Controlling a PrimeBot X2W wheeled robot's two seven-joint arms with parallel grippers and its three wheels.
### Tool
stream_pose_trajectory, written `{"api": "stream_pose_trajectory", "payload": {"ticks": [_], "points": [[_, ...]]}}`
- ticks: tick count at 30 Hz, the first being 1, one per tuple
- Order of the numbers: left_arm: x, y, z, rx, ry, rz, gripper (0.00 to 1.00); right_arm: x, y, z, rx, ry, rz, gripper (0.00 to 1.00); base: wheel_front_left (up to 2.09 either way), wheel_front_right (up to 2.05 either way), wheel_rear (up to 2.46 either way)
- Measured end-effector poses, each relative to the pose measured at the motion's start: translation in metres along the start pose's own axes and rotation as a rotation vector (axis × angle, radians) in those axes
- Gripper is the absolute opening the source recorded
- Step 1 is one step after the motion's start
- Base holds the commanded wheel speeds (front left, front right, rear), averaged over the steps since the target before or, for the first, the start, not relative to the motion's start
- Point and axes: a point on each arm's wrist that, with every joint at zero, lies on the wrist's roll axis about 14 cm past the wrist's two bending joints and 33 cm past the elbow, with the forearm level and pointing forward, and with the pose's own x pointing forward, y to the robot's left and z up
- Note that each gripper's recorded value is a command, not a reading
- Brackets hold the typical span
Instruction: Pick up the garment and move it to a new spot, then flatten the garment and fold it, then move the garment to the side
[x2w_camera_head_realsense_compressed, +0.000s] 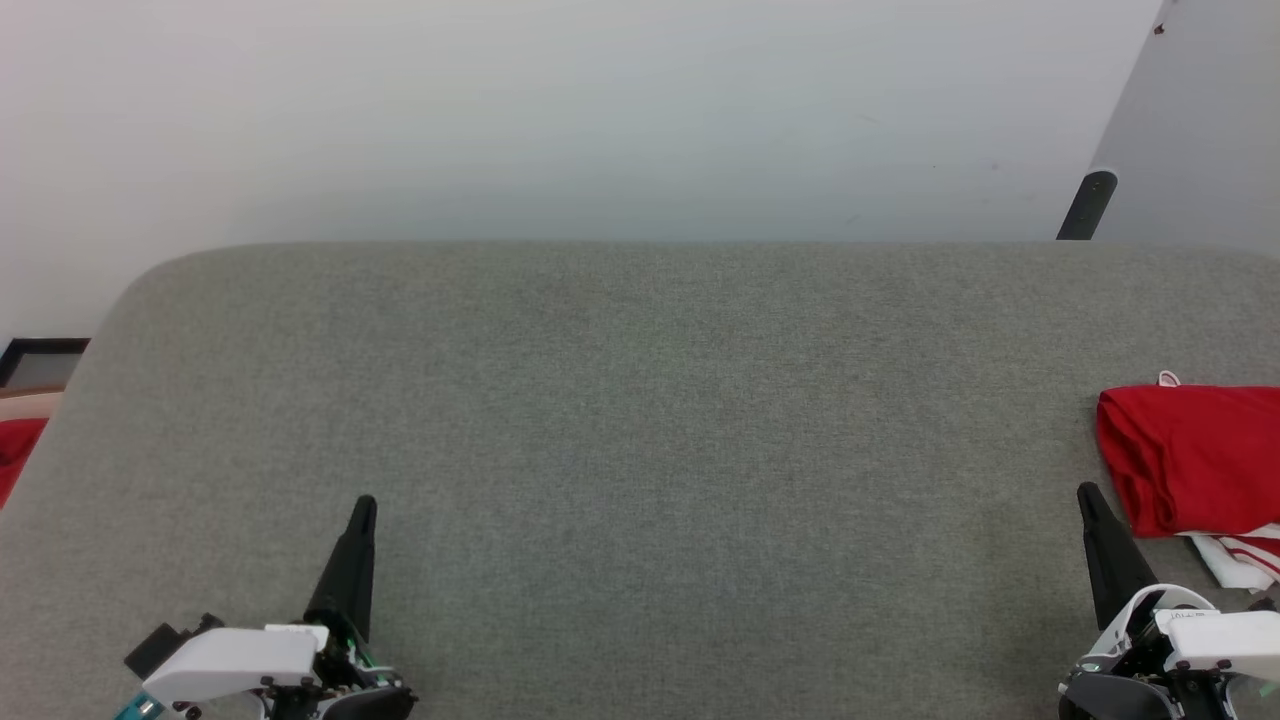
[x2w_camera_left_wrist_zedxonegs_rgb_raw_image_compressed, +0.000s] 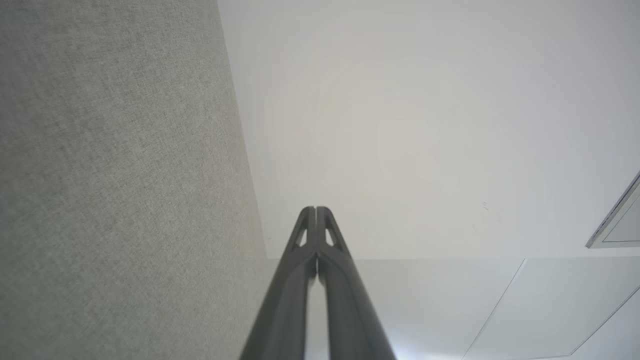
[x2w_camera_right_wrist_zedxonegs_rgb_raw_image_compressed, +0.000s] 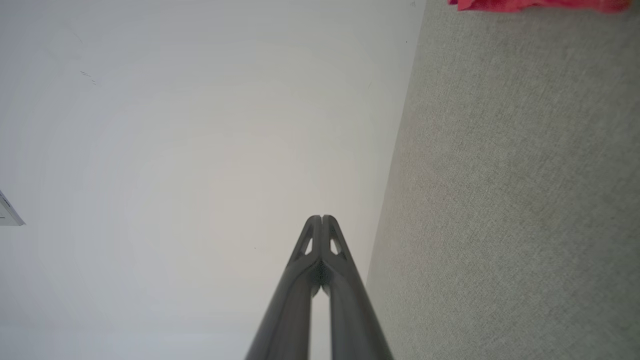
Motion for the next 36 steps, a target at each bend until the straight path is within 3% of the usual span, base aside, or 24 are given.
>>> {"api": "stream_pose_trajectory", "payload": {"ticks": [36], "points": [[0.0,-0.0001,0.0001,-0.001,0.0,0.0,0.0,0.0,0.0,0.0,0.0,0.0,0.0,0.0,0.0,0.0,0.0]]}}
